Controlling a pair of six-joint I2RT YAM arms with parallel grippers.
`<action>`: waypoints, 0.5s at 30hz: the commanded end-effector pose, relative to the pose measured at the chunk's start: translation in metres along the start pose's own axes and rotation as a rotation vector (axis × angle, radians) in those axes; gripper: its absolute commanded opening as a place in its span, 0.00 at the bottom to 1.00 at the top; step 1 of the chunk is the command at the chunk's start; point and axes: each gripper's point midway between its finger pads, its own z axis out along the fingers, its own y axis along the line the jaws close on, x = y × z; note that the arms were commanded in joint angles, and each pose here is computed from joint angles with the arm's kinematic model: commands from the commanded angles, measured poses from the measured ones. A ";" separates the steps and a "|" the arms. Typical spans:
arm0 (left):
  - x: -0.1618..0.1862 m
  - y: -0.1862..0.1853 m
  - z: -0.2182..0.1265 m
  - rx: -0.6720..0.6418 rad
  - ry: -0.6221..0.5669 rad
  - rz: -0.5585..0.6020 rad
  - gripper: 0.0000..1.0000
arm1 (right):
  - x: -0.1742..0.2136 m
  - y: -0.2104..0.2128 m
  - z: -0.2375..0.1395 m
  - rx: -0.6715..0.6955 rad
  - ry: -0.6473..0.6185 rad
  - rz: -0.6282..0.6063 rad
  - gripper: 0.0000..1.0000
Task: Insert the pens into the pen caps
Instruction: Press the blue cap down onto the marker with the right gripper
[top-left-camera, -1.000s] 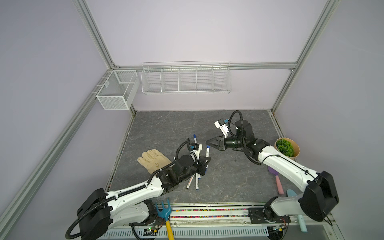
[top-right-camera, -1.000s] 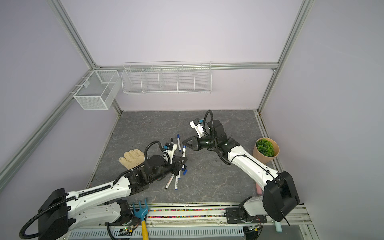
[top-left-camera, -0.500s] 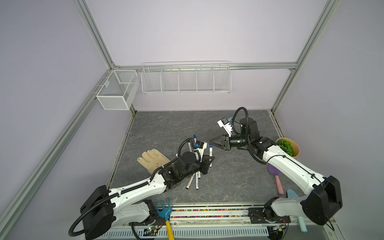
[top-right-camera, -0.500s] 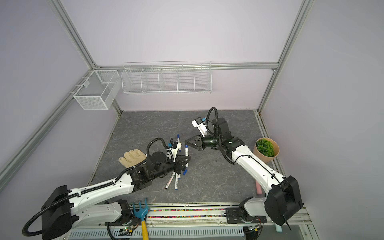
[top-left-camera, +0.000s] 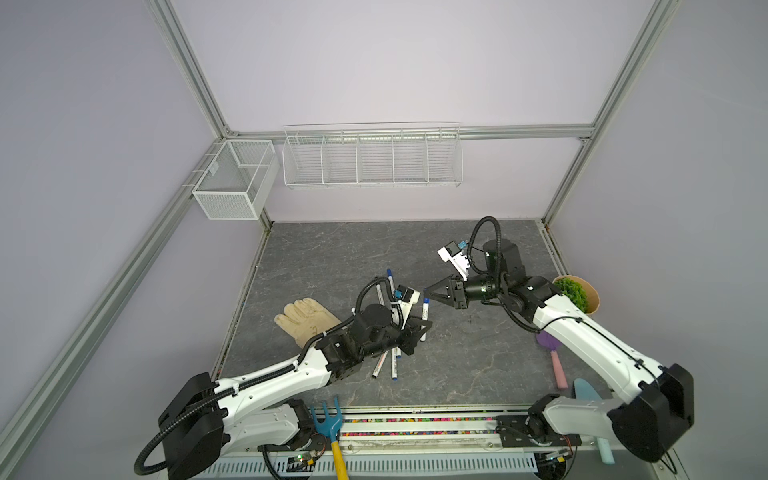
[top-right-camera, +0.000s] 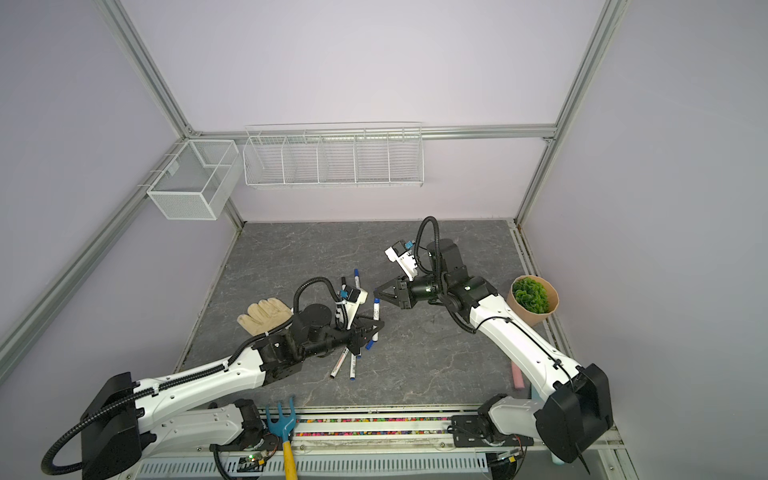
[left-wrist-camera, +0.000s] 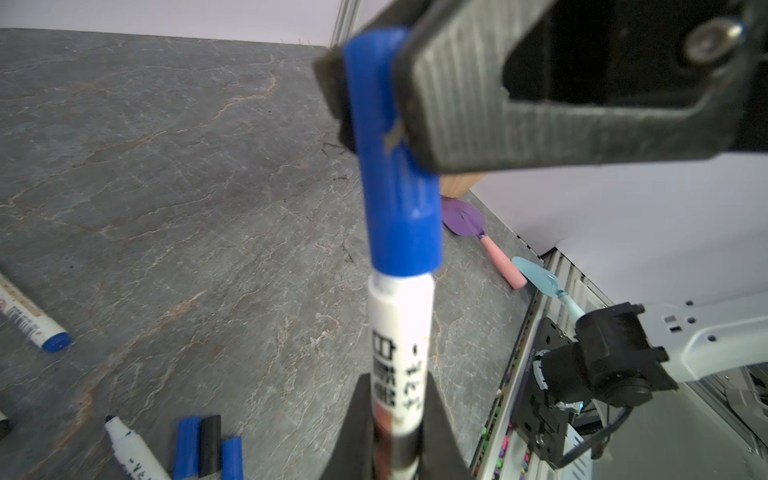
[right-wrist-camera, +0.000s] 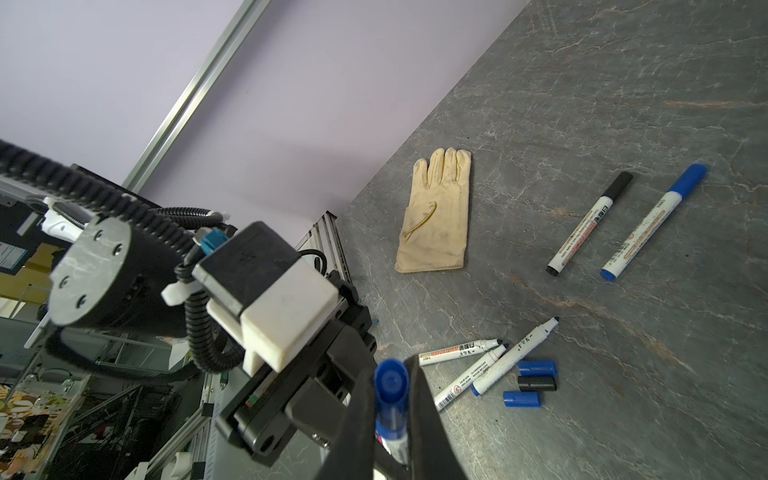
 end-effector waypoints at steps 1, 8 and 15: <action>-0.088 -0.013 -0.027 0.031 -0.291 0.035 0.00 | 0.062 0.026 0.000 -0.154 0.218 0.197 0.08; -0.091 -0.022 -0.036 0.094 -0.274 0.050 0.00 | 0.067 0.040 -0.005 -0.229 0.222 0.201 0.08; -0.101 -0.019 -0.041 0.072 -0.312 0.070 0.00 | 0.081 0.044 -0.007 -0.244 0.238 0.218 0.08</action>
